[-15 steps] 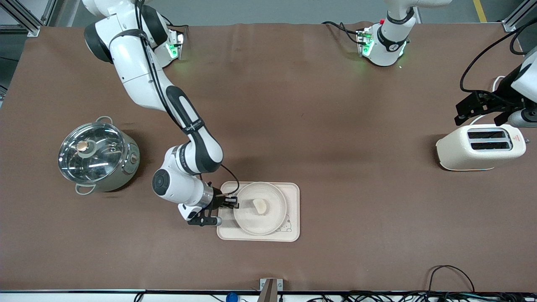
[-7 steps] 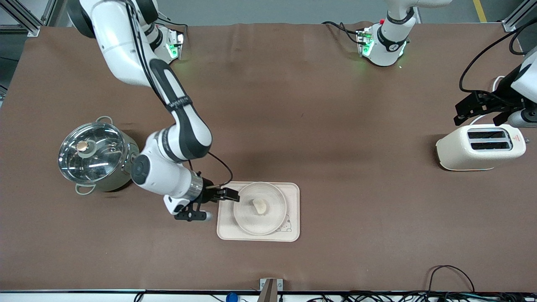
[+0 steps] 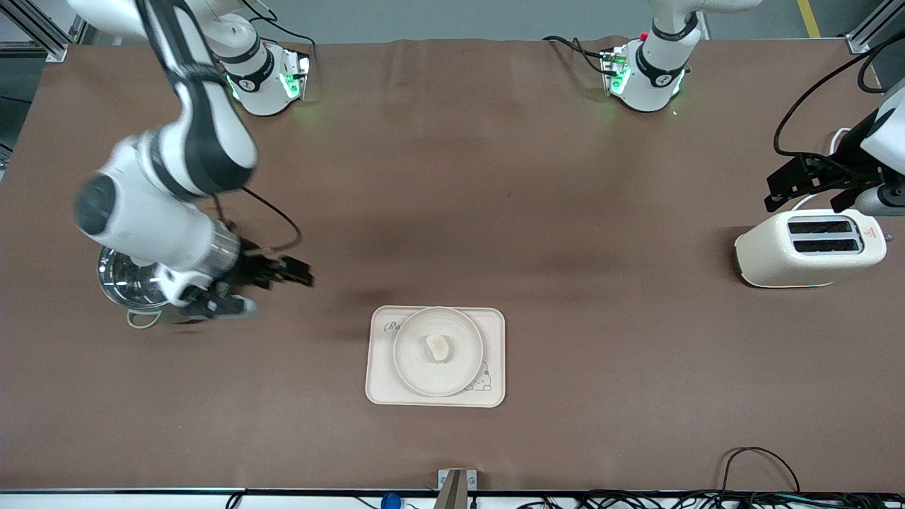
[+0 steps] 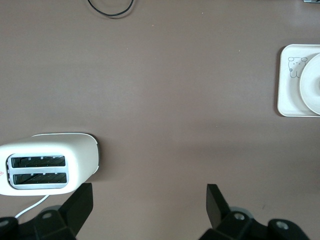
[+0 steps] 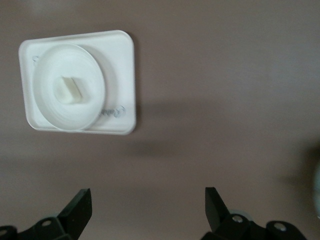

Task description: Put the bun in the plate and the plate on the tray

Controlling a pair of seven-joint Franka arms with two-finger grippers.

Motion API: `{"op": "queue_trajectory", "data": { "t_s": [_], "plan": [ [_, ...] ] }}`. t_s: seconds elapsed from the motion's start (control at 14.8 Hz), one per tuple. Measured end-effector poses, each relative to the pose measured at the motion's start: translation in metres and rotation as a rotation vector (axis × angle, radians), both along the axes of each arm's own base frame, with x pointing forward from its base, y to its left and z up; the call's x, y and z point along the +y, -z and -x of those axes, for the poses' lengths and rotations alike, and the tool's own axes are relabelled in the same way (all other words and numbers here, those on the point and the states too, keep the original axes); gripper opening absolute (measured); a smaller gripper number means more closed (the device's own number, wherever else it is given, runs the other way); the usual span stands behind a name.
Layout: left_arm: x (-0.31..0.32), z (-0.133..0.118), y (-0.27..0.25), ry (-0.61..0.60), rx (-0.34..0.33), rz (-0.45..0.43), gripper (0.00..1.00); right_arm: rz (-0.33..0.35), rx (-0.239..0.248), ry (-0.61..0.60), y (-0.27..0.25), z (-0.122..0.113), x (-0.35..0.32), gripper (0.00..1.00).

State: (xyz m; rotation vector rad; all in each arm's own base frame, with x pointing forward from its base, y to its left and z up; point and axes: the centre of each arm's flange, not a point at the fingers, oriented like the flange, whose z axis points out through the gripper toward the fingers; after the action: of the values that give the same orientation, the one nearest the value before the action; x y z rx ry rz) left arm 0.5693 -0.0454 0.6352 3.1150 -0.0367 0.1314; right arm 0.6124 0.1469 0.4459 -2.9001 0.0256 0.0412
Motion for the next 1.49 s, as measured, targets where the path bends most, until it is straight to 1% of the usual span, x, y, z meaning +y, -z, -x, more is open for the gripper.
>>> {"op": "queue_trajectory", "data": {
  "t_s": [0.07, 0.14, 0.34, 0.41, 0.47, 0.54, 0.68, 0.74, 0.81, 1.08, 1.28, 1.42, 1.49],
  "plan": [
    [0.000, 0.000, 0.000, 0.000, 0.000, 0.000, 1.00, 0.048, 0.013, -0.008, -0.026, 0.014, -0.028, 1.00],
    [0.000, 0.000, 0.000, 0.000, 0.000, 0.000, 1.00, 0.075, 0.025, 0.000, -0.052, 0.027, -0.055, 1.00],
    [-0.002, 0.000, 0.000, 0.001, 0.000, 0.000, 1.00, 0.094, 0.066, 0.047, -0.121, 0.076, -0.122, 1.00],
    [-0.002, 0.000, 0.000, 0.001, 0.000, 0.000, 1.00, 0.117, 0.066, 0.055, -0.142, 0.094, -0.136, 1.00],
    [-0.002, 0.000, 0.000, 0.001, 0.000, 0.000, 1.00, 0.147, 0.050, 0.063, -0.162, 0.110, -0.146, 1.00],
    [-0.002, 0.000, 0.000, 0.000, 0.000, 0.000, 1.00, 0.173, 0.020, 0.071, -0.182, 0.124, -0.154, 1.00],
    [-0.001, 0.000, 0.000, -0.001, 0.000, 0.000, 1.00, 0.222, -0.039, 0.066, -0.210, 0.143, -0.162, 1.00],
    [-0.001, 0.000, 0.000, -0.001, 0.000, 0.000, 1.00, 0.237, -0.054, 0.054, -0.216, 0.148, -0.164, 1.00],
    [-0.001, 0.000, 0.000, -0.001, 0.000, 0.000, 1.00, 0.245, -0.059, 0.052, -0.218, 0.149, -0.167, 1.00],
    [-0.001, 0.000, 0.000, -0.001, 0.000, 0.000, 1.00, 0.249, -0.043, 0.048, -0.210, 0.148, -0.183, 1.00],
    [-0.001, 0.000, 0.000, -0.001, 0.000, 0.000, 1.00, 0.255, -0.040, 0.050, -0.208, 0.147, -0.186, 1.00],
    [-0.001, 0.000, -0.001, -0.001, -0.002, 0.000, 1.00, 0.257, -0.037, 0.043, -0.206, 0.143, -0.188, 1.00],
    [-0.001, 0.000, -0.001, -0.002, -0.002, 0.000, 1.00, 0.258, -0.027, 0.041, -0.207, 0.139, -0.188, 1.00]
  ]
}}
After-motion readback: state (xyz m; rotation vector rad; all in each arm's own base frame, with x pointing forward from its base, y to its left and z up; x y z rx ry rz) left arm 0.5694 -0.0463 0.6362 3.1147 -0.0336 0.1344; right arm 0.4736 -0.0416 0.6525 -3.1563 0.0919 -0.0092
